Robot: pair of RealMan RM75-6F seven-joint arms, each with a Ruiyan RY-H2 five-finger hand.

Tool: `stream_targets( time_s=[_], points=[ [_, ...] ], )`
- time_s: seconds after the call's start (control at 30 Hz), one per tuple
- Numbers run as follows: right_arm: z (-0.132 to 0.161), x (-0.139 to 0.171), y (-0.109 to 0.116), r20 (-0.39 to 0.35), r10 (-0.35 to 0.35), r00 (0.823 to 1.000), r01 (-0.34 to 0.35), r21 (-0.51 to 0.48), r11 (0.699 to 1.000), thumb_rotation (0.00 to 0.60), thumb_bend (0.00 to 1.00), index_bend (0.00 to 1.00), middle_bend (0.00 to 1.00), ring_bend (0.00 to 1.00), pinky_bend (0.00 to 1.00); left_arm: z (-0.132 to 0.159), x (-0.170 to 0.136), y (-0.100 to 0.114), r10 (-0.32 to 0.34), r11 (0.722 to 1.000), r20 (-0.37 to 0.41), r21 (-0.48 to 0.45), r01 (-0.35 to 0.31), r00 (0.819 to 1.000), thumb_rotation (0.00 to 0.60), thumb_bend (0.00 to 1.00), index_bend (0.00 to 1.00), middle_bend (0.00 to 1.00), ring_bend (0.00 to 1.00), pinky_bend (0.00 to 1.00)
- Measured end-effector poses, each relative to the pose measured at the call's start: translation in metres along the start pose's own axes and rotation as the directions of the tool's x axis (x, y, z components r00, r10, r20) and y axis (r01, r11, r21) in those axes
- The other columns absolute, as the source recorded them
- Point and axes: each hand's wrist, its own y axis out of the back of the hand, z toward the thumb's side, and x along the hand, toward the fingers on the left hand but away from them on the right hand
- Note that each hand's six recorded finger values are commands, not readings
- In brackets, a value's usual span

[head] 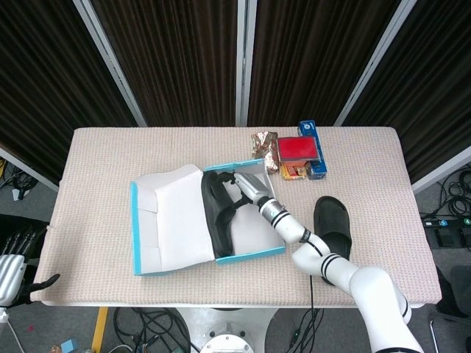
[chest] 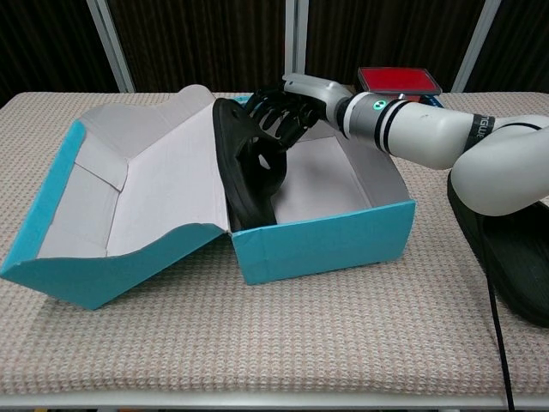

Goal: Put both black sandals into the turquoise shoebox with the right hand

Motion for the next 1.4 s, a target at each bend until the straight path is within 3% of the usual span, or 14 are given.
stream_targets(
  time_s=[0.37, 0.43, 0.5, 0.57, 0.77, 0.97, 1.4],
  points=[
    [0.005, 0.002, 0.002, -0.031, -0.004, 1.0, 0.005, 0.056, 0.998, 0.6, 0.24, 0.6, 0.54, 0.25, 0.3, 0.0, -0.001, -0.001, 0.009, 1.0, 0.009, 0.004, -0.009, 1.0, 0.6, 0.13, 0.07, 0.09, 0.0, 0.06],
    [0.004, 0.002, 0.001, -0.029, 0.0, 1.0, 0.002, 0.065, 0.998, 0.6, 0.19, 0.59, 0.52, 0.25, 0.3, 0.0, -0.001, -0.002, 0.007, 1.0, 0.009, 0.005, -0.007, 1.0, 0.6, 0.13, 0.07, 0.09, 0.0, 0.06],
    [0.003, 0.004, -0.001, -0.026, 0.012, 1.0, -0.01, 0.072, 0.997, 0.6, 0.08, 0.53, 0.48, 0.22, 0.3, 0.0, -0.001, -0.002, 0.005, 1.0, 0.009, 0.002, -0.005, 1.0, 0.6, 0.13, 0.07, 0.09, 0.0, 0.06],
    [0.002, 0.005, -0.003, -0.022, 0.029, 0.999, -0.027, 0.076, 0.997, 0.6, 0.01, 0.41, 0.41, 0.17, 0.29, 0.0, -0.001, -0.002, 0.003, 1.0, 0.007, -0.003, -0.003, 1.0, 0.6, 0.13, 0.07, 0.09, 0.0, 0.06],
    [0.001, 0.008, 0.0, -0.01, 0.071, 0.997, -0.07, 0.081, 0.994, 0.6, 0.0, 0.13, 0.24, 0.05, 0.23, 0.001, 0.0, -0.003, -0.007, 1.0, 0.006, -0.015, 0.007, 1.0, 0.6, 0.13, 0.07, 0.09, 0.0, 0.06],
    [0.001, 0.014, 0.012, -0.017, 0.082, 0.997, -0.079, 0.109, 0.991, 0.6, 0.0, 0.0, 0.16, 0.0, 0.19, 0.003, 0.002, -0.004, -0.015, 1.0, 0.014, -0.021, 0.015, 1.0, 0.6, 0.13, 0.07, 0.09, 0.0, 0.06],
    [0.017, 0.036, 0.031, -0.053, 0.093, 0.994, -0.089, 0.074, 0.993, 0.6, 0.0, 0.0, 0.14, 0.0, 0.19, 0.012, -0.002, -0.002, -0.008, 1.0, 0.027, -0.021, 0.009, 1.0, 0.6, 0.13, 0.07, 0.09, 0.0, 0.06]
  ],
)
